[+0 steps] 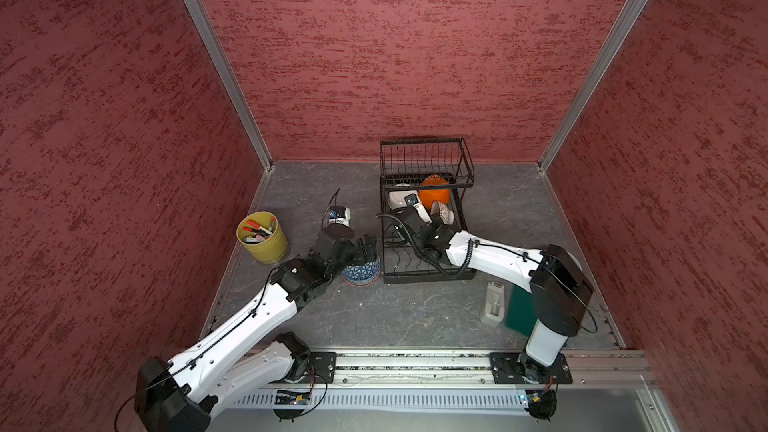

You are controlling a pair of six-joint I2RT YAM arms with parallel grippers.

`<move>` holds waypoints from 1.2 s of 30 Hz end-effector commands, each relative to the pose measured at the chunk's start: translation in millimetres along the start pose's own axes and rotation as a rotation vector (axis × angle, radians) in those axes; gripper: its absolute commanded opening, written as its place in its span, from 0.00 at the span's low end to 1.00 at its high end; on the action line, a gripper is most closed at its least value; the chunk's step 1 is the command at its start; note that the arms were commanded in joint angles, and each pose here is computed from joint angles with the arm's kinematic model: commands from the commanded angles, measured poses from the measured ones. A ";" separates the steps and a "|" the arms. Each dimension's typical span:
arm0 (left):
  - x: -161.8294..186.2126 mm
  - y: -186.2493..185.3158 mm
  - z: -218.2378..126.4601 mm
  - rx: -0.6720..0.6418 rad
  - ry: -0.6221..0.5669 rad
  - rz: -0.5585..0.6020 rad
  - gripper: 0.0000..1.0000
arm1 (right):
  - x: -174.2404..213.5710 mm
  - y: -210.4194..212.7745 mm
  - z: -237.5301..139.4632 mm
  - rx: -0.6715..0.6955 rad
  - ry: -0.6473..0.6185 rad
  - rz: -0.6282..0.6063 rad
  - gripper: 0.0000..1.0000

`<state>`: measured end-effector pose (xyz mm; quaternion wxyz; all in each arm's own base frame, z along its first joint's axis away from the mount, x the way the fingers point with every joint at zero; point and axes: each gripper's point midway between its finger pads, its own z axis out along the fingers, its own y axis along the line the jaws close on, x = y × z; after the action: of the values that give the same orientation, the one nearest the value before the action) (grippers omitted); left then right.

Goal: Load the bowls into the dish rack
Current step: 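Carry the green-patterned bowl with the right gripper into the rack beside the red-and-white bowl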

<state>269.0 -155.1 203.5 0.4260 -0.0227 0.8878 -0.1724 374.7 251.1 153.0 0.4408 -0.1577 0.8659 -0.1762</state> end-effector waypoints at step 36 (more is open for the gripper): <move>5.2 17.8 1.4 -0.025 -0.001 -0.032 0.99 | -37.8 -20.6 23.7 0.422 -0.175 -0.238 0.00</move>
<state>269.7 -140.5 190.2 0.4203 -0.0397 0.8922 -0.1604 417.2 250.7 172.8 0.5070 -0.2009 0.7499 -0.3745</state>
